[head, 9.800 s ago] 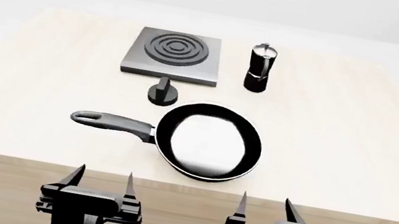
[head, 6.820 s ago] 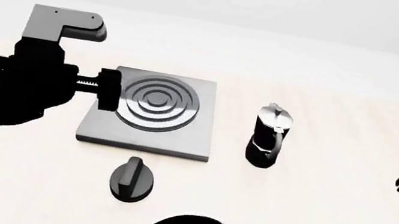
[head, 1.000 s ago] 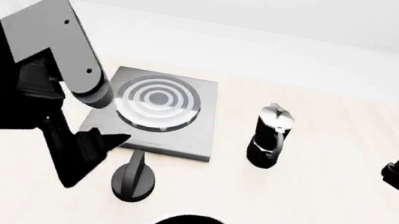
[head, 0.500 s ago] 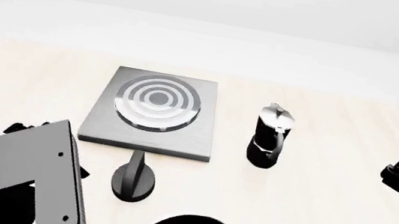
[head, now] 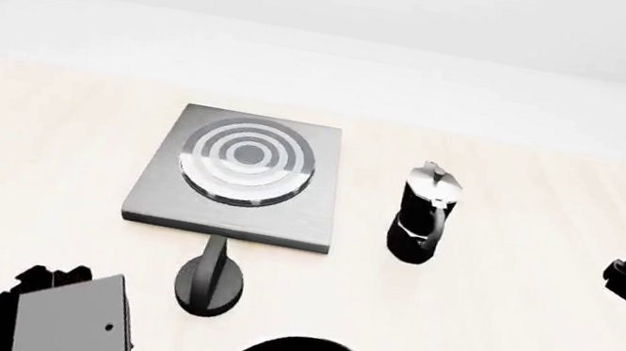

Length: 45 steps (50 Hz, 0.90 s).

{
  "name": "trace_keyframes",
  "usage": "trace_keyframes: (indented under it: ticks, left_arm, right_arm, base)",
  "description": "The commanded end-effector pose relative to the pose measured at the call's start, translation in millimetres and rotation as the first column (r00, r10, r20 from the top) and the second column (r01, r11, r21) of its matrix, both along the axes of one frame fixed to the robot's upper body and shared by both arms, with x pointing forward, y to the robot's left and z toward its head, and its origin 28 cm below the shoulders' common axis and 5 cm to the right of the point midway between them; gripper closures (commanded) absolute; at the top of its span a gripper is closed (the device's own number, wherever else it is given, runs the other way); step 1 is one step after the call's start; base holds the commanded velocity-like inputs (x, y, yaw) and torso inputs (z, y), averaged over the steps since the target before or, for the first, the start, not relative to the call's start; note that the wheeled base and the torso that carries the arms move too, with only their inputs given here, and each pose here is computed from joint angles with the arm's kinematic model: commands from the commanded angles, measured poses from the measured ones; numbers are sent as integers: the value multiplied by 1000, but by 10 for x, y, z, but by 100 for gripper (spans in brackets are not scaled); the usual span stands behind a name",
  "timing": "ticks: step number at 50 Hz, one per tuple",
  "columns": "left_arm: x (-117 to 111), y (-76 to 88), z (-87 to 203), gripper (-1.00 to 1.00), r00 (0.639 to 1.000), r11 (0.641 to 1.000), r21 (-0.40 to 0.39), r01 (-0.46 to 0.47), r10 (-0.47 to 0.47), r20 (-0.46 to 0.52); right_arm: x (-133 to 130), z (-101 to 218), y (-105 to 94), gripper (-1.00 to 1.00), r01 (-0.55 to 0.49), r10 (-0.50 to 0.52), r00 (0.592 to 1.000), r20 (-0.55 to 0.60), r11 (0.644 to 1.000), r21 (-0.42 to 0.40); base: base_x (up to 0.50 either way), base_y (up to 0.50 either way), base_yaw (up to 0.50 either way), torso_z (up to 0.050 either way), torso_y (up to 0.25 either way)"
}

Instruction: Turn on the stove and put the frying pan on it.

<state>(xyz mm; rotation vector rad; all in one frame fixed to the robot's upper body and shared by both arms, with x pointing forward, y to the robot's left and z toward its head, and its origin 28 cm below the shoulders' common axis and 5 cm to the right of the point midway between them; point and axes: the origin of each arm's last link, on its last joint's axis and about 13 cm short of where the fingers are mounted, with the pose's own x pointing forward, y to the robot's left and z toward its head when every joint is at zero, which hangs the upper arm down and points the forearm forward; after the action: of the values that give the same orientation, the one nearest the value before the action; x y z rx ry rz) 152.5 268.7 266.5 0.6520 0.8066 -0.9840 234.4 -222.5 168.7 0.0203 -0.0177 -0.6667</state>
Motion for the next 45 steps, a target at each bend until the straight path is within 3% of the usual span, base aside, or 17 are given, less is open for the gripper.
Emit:
trace_keyframes:
  ticks: [1, 11, 45]
  left_arm:
    - [-9, 5, -50, -100, 1000, 1000, 13, 8, -7, -24]
    - [-36, -9, -153, -100, 995, 999, 8, 51, -51, -89]
    - [-9, 125, -273, -100, 988, 995, 85, -51, 63, -142]
  right_arm:
    - [0, 2, -1, -100, 7, -7, 1000, -5, 1000, -3]
    - [-5, 9, 3, -100, 2, -2, 1000, -1, 1000, -3]
    - [7, 10, 9, -100, -1, 1, 1000, -1, 1000, -7]
  base:
    - [0, 0, 0, 0, 0]
    - [0, 0, 0, 0, 0]
    - [0, 0, 0, 0, 0]
